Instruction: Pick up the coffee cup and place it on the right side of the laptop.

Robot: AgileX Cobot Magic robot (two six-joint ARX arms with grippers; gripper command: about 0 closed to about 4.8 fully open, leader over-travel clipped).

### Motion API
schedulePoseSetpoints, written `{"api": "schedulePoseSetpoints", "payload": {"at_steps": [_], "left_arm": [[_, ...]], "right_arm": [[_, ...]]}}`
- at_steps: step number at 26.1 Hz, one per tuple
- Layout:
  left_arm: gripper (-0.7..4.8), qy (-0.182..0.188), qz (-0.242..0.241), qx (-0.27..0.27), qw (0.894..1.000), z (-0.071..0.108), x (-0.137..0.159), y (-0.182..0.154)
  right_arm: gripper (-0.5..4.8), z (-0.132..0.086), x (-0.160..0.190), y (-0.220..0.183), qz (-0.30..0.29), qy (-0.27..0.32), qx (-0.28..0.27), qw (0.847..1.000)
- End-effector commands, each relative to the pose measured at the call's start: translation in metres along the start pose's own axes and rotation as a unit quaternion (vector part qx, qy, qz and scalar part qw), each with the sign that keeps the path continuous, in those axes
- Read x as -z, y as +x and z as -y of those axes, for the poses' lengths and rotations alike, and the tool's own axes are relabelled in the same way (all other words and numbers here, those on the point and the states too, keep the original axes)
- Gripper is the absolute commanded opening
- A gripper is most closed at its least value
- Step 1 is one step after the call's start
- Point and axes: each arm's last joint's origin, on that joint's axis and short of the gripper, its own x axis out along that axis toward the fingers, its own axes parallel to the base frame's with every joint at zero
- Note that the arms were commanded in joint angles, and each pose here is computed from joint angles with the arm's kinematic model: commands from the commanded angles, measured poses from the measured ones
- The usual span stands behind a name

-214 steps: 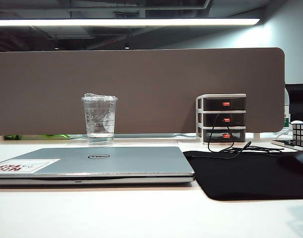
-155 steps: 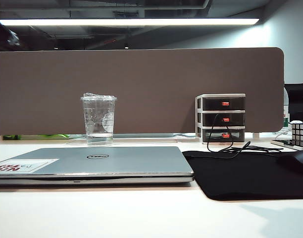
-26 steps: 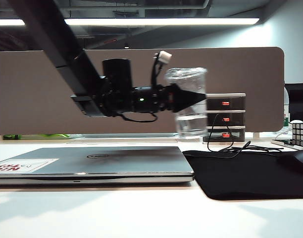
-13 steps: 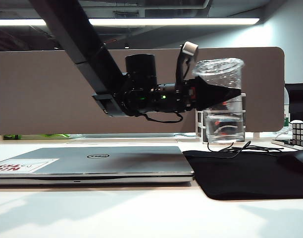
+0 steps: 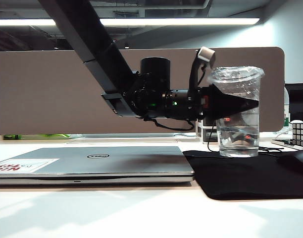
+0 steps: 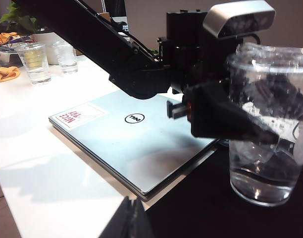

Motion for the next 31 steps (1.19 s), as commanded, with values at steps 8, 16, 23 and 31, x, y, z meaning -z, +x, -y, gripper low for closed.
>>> {"api": "schedulePoseSetpoints", "payload": {"at_steps": [8, 16, 23, 31], "left_arm": [[3.31, 0.026, -0.013, 0.011, 1.000, 0.005, 0.006, 0.010], [3.31, 0.025, -0.018, 0.002, 1.000, 0.004, 0.013, 0.010], [3.31, 0.026, -0.021, -0.004, 0.999, 0.004, 0.018, 0.010], [3.31, 0.024, -0.022, -0.006, 0.999, 0.004, 0.019, 0.010]], "right_arm": [[-0.01, 0.000, 0.004, 0.000, -0.008, 0.007, 0.000, 1.000], [-0.01, 0.001, 0.010, 0.000, -0.034, 0.032, 0.003, 0.999], [-0.01, 0.001, 0.010, 0.000, -0.034, 0.032, 0.004, 0.999], [-0.01, 0.001, 0.010, 0.000, -0.034, 0.033, 0.003, 0.999]]}}
